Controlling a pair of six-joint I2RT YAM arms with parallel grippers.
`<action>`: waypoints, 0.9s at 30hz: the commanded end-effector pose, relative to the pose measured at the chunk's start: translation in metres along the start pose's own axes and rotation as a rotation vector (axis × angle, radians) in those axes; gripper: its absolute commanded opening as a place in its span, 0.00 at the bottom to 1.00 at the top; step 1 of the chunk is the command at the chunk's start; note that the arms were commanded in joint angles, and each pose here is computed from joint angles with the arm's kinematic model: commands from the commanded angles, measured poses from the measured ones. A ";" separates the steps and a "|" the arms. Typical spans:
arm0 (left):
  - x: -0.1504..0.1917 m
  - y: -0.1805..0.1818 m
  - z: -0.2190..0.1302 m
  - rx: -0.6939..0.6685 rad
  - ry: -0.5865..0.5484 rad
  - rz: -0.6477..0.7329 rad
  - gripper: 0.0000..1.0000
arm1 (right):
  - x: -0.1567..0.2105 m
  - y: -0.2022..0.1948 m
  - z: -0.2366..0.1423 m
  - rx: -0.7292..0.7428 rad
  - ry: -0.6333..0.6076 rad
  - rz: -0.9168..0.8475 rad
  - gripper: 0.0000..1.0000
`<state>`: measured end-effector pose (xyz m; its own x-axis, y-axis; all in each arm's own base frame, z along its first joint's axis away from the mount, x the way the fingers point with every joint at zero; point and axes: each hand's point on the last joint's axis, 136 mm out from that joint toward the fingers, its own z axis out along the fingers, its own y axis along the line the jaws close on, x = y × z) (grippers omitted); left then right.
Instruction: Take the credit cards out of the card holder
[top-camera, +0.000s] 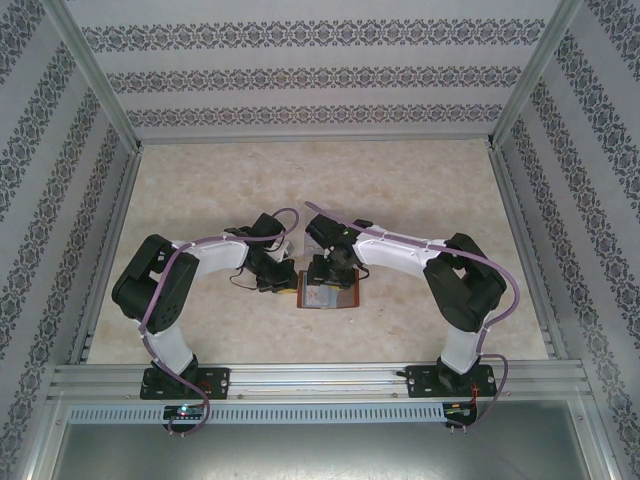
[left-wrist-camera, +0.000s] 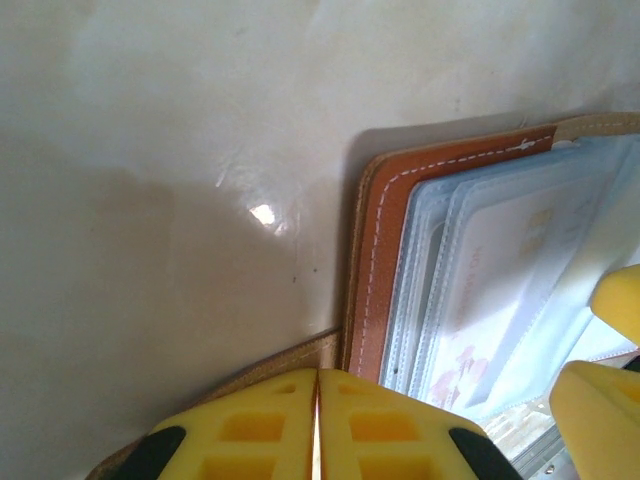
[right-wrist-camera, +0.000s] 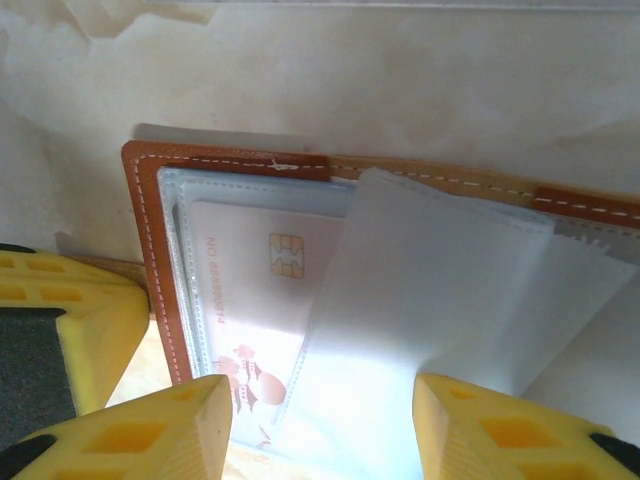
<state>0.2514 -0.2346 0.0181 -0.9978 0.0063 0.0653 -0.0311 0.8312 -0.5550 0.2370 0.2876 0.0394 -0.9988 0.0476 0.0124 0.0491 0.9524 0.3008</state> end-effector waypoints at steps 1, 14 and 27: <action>0.001 0.010 0.006 -0.012 0.008 -0.008 0.09 | 0.003 -0.010 -0.002 0.075 -0.002 -0.017 0.52; 0.000 0.007 0.005 -0.007 0.006 -0.005 0.09 | 0.007 -0.019 -0.008 0.109 -0.002 -0.012 0.52; 0.000 0.008 0.005 -0.011 0.010 -0.003 0.10 | 0.008 -0.011 -0.010 0.063 -0.002 -0.013 0.25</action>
<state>0.2511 -0.2349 0.0179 -0.9977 0.0076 0.0676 -0.0315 0.8299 -0.5570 0.2313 0.2708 0.0359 -0.9982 0.0539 0.0244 0.0580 0.9734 0.2218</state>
